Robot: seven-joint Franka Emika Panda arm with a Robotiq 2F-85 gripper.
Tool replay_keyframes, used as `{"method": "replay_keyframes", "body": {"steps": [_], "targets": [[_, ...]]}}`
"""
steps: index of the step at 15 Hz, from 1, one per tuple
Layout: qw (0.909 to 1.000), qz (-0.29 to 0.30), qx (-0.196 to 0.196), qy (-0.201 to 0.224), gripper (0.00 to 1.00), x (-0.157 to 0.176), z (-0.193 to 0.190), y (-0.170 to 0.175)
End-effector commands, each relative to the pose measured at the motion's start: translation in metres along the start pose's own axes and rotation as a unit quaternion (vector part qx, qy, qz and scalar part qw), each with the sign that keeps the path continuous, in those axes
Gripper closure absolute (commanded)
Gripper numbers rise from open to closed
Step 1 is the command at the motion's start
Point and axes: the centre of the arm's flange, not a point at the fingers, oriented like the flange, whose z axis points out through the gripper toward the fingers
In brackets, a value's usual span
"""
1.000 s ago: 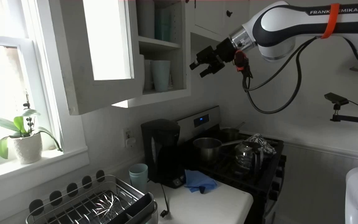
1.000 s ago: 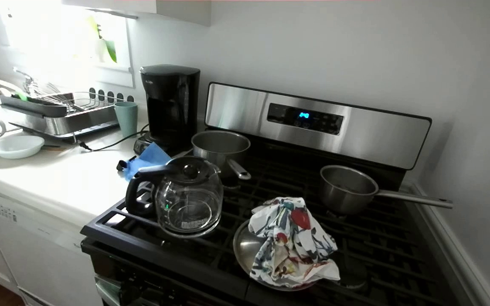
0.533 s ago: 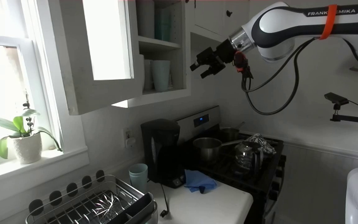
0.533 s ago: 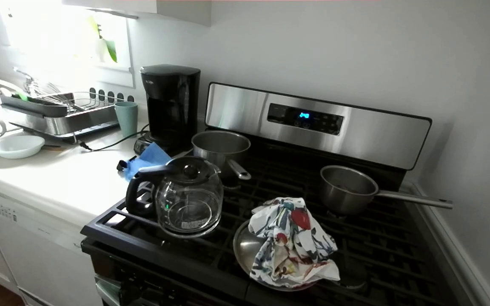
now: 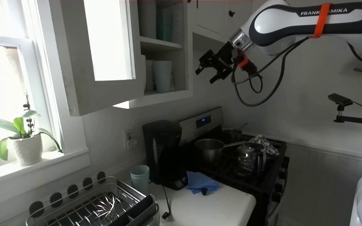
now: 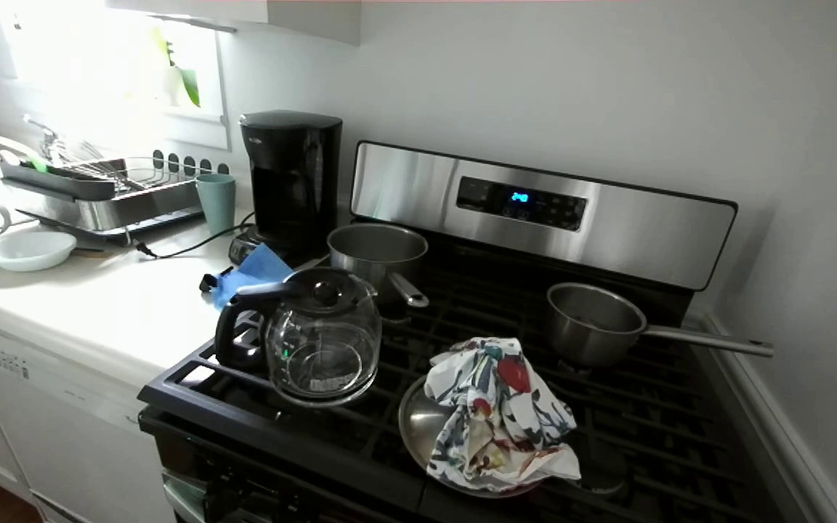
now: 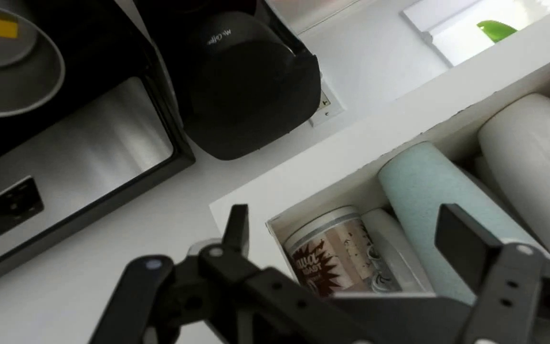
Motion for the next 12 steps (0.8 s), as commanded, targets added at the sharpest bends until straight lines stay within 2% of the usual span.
{"method": "replay_keyframes", "body": {"steps": [1, 10, 11, 12], "targets": [[0.9993, 0.031, -0.017, -0.015, 0.00, 0.023, -0.008, -0.019], [0.9993, -0.012, -0.024, -0.028, 0.00, 0.065, -0.013, -0.053], [0.9989, -0.025, -0.031, -0.024, 0.00, 0.065, -0.015, -0.060], [0.9995, -0.012, -0.018, -0.021, 0.00, 0.047, -0.011, -0.041]]}}
